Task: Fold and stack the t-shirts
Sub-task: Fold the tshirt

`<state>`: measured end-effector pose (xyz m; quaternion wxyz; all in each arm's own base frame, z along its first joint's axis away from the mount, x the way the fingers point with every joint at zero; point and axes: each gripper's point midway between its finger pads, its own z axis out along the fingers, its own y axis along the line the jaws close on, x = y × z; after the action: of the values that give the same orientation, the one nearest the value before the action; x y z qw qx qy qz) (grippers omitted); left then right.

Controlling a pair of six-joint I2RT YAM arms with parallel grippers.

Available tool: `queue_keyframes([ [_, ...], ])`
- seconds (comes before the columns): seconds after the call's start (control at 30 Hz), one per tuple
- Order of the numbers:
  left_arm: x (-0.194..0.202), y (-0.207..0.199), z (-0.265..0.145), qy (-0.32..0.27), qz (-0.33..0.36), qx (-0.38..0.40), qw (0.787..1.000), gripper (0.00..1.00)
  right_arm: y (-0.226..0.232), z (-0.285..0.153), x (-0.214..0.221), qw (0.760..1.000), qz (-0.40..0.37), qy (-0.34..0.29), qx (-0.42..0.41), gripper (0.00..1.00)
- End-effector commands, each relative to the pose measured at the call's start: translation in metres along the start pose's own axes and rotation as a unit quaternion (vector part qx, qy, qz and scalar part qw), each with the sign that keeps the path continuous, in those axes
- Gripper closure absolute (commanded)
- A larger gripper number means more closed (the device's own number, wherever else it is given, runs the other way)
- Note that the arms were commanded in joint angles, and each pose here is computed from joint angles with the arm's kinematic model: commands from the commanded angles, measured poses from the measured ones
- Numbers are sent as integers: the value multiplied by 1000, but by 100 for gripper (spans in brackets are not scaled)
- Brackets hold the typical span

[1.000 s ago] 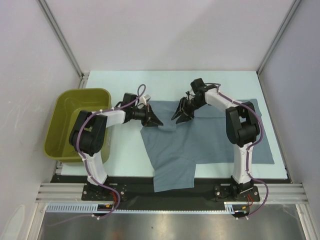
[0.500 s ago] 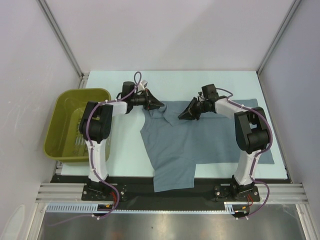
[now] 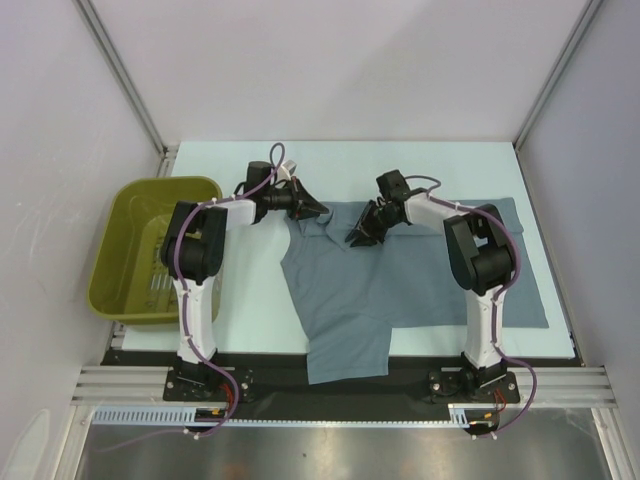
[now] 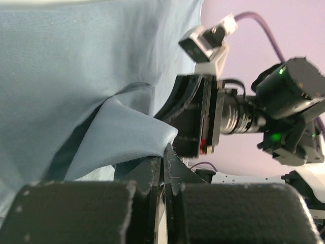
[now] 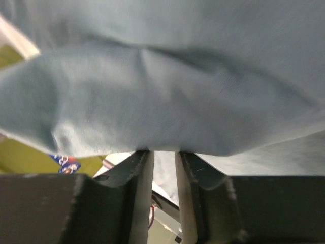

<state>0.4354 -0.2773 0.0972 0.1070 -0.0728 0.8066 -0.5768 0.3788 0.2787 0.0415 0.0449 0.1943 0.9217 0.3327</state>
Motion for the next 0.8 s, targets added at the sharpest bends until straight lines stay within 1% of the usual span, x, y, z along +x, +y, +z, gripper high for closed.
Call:
queue_keyframes([
  [0.0,-3,-12,-4,-3,30,9,1000,96,-3,0,-14,999,1,-17,38,68],
  [0.1,-1,-12,-5,-1,31,8,999,96,-7,3,-11,999,6,-16,48,66],
  [0.17,-1,-11,-5,0,31,7,999,96,-10,6,-8,998,16,-6,54,66],
  [0.3,-1,-10,-4,1,30,7,1000,96,-4,5,0,998,10,1,62,68],
  [0.37,-1,-10,-4,1,30,7,1000,96,0,0,1,998,2,-6,60,69],
  [0.47,-1,-9,-4,3,30,8,1000,96,0,-2,1,998,-8,-10,67,69],
  [0.77,1,-7,-4,5,26,7,1000,96,1,2,9,997,5,-4,79,66],
])
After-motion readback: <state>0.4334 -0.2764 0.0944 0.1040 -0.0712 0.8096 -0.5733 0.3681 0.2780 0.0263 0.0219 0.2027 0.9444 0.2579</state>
